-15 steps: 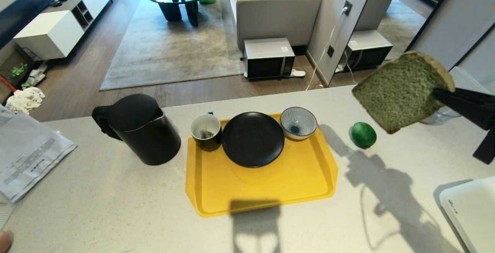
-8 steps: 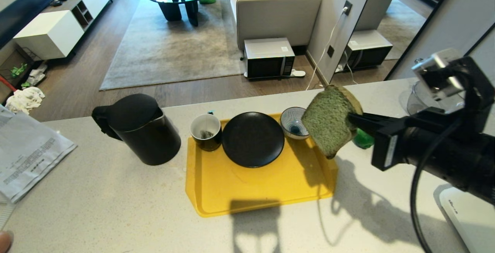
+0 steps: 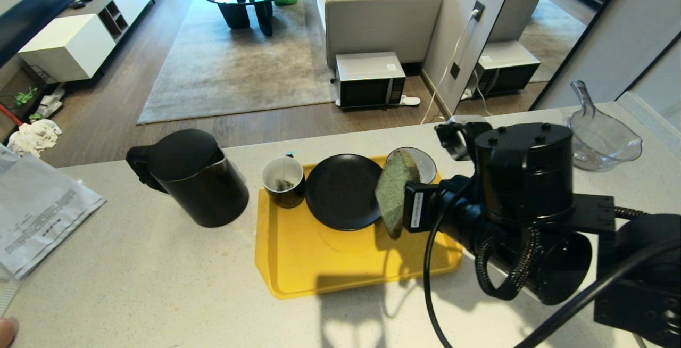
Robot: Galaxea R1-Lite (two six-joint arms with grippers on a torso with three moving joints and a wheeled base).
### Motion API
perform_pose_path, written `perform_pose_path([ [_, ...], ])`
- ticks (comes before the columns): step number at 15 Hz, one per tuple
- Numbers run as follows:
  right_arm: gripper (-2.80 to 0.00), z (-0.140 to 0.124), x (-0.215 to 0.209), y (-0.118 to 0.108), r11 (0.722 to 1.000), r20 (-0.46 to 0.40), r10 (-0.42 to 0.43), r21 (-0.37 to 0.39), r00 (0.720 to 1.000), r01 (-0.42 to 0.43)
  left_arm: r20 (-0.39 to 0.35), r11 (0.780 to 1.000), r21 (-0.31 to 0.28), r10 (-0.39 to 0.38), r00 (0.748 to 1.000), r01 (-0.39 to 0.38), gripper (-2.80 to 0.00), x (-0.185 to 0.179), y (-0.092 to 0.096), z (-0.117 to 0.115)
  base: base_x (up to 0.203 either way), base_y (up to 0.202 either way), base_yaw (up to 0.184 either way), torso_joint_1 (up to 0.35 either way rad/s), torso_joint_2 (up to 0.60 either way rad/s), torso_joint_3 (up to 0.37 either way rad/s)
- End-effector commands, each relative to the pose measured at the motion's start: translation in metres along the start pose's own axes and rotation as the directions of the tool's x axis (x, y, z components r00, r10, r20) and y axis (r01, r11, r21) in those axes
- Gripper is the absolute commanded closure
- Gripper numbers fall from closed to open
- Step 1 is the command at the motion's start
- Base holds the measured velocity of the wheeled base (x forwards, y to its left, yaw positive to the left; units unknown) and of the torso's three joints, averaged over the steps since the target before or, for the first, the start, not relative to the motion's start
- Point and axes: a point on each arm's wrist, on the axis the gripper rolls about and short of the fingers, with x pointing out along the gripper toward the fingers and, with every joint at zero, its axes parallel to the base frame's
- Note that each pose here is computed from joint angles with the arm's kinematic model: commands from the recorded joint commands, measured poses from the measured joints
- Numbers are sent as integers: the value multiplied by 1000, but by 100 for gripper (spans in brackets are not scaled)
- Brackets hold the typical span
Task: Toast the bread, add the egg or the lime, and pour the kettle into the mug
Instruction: Put the baked bread on a plate
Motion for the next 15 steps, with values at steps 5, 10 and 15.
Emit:
perform_pose_path([
  [5,0,-33,30,38,999,-76,40,-25,996,-42,-14,1000,0,0,1000,0,0,1,0,-5,0,0,0,0,0,0],
  [10,0,-31,59,61,999,-43,36,-12,998,-36,-13,1000,0,0,1000,0,0,1,0,-5,0,0,0,0,0,0],
  [15,0,-37,82,71,1000,-32,14,-8,999,-14,-14,1000,0,1,1000,-1,0,1,0,-5,0,0,0,0,0,0],
])
